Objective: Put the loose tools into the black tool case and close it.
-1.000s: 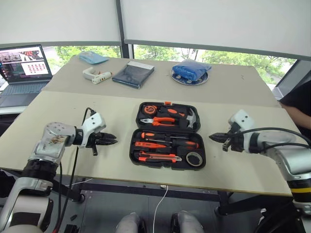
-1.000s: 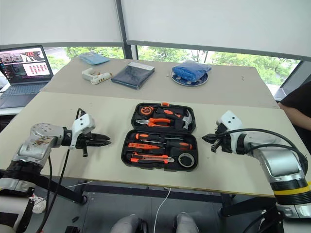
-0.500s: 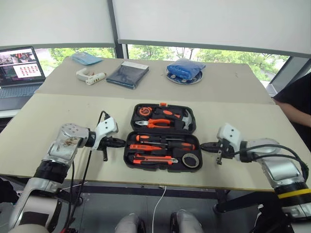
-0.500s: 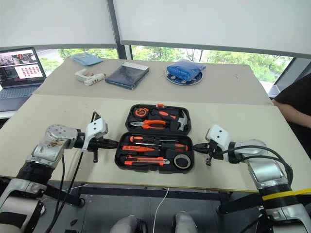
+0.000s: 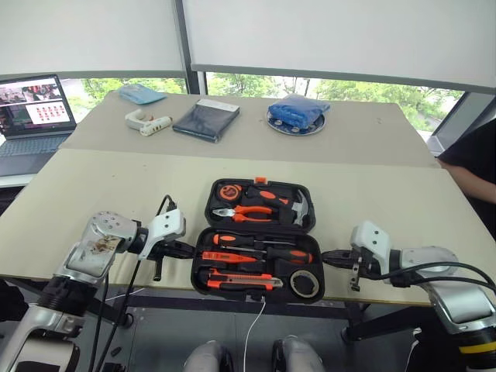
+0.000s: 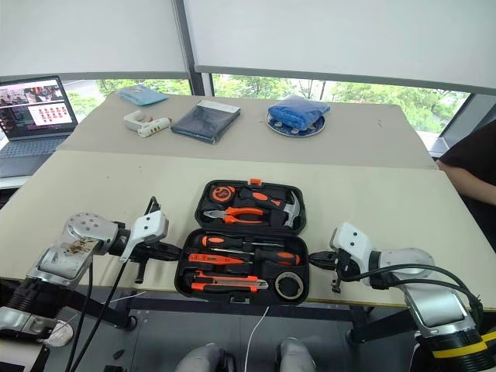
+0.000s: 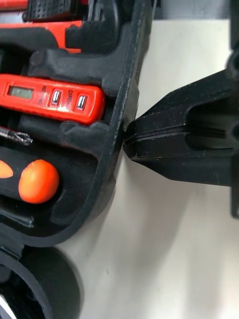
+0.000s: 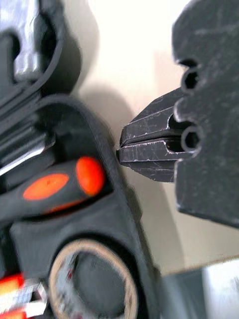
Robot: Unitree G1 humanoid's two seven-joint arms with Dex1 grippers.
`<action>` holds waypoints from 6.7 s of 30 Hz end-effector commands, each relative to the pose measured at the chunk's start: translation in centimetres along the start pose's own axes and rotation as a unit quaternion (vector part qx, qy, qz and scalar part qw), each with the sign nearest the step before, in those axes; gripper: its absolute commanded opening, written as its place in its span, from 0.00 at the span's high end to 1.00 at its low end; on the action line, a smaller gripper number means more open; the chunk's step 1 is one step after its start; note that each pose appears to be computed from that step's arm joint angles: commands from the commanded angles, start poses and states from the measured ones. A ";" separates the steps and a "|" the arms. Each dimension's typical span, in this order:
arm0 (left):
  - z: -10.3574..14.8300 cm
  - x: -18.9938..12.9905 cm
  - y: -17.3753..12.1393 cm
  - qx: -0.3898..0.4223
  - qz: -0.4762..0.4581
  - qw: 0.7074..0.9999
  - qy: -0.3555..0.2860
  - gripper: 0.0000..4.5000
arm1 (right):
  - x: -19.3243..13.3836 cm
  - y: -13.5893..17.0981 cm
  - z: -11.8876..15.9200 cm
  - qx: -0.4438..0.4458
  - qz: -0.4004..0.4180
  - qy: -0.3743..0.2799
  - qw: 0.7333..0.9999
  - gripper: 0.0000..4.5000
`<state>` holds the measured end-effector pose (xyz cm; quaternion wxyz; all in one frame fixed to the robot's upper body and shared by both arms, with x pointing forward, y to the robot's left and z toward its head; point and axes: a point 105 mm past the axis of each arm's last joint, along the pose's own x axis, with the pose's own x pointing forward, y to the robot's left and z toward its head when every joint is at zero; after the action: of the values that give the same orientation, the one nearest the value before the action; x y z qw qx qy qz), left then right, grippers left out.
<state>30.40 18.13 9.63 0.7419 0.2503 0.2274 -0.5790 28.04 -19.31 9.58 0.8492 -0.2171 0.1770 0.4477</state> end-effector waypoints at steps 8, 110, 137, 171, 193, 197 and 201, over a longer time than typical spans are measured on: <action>2.8 -4.9 7.9 -0.233 0.145 0.955 -0.117 0.28 | -1.8 -5.5 4.9 0.144 -0.091 -0.062 0.983 0.29; 4.9 4.9 9.3 0.122 0.021 0.984 0.128 1.00 | 2.1 -1.2 5.4 -0.089 -0.113 -0.048 0.989 0.99; 11.1 3.5 16.1 0.099 0.364 0.926 0.027 1.00 | 2.2 3.7 7.3 -0.054 0.005 -0.099 0.994 0.99; 12.4 6.4 12.7 0.075 0.209 0.973 -0.063 1.00 | -0.5 -1.0 1.9 -0.045 -0.090 0.022 0.995 0.99; 10.6 3.7 7.1 0.072 -0.071 0.989 -0.107 1.00 | -2.6 -1.6 2.7 -0.060 -0.157 0.006 0.986 0.99; 14.8 3.3 7.0 0.051 -0.089 0.978 -0.179 1.00 | -4.1 0.7 3.3 -0.049 -0.148 -0.001 0.988 0.99; 16.1 5.9 5.2 0.083 -0.124 0.972 -0.180 1.00 | -3.9 2.6 3.8 -0.041 -0.132 -0.009 0.990 0.99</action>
<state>38.08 6.03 19.28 0.6839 0.1648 0.0785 -0.7064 24.57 -19.32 13.01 0.8913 -0.2650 0.1411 0.3399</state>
